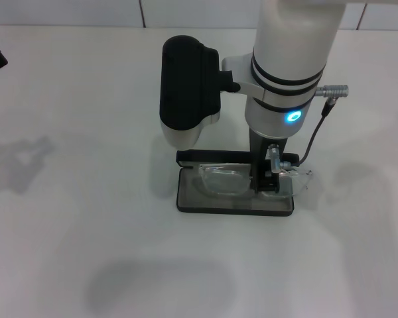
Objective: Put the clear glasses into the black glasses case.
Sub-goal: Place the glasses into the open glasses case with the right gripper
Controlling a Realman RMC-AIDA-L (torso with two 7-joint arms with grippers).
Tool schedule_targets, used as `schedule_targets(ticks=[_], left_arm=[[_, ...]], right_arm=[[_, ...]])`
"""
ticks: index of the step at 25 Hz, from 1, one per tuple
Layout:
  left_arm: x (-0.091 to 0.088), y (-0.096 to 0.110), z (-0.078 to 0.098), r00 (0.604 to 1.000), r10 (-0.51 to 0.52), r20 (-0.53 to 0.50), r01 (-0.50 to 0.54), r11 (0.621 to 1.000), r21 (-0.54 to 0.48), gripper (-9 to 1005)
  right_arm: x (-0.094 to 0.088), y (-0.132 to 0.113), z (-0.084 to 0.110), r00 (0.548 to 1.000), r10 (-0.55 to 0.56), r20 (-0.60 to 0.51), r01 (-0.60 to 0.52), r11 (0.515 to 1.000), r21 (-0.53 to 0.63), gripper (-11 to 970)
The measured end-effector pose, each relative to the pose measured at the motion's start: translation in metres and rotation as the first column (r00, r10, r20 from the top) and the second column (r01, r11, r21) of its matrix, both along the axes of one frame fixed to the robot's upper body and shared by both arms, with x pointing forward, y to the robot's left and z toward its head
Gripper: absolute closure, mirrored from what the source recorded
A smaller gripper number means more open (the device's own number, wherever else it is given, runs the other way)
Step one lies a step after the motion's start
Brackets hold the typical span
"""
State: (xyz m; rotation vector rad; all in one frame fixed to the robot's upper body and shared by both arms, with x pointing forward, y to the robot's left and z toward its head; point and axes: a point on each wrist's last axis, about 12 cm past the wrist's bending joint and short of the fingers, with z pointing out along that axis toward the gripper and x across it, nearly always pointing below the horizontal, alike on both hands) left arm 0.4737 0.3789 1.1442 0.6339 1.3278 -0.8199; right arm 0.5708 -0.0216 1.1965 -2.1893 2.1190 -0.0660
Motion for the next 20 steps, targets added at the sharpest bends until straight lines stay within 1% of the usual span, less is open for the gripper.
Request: schedule_targets(ticks=[20], left_arm=[[0.0006,-0.0014,-0.0014,1.000,0.005,-0.002,-0.005,1.000,-0.006,839]], right_arm=[[-0.0011,-0.0015,-0.0065,0.998,0.065,-0.025,-0.064,0.997,0.040,894]])
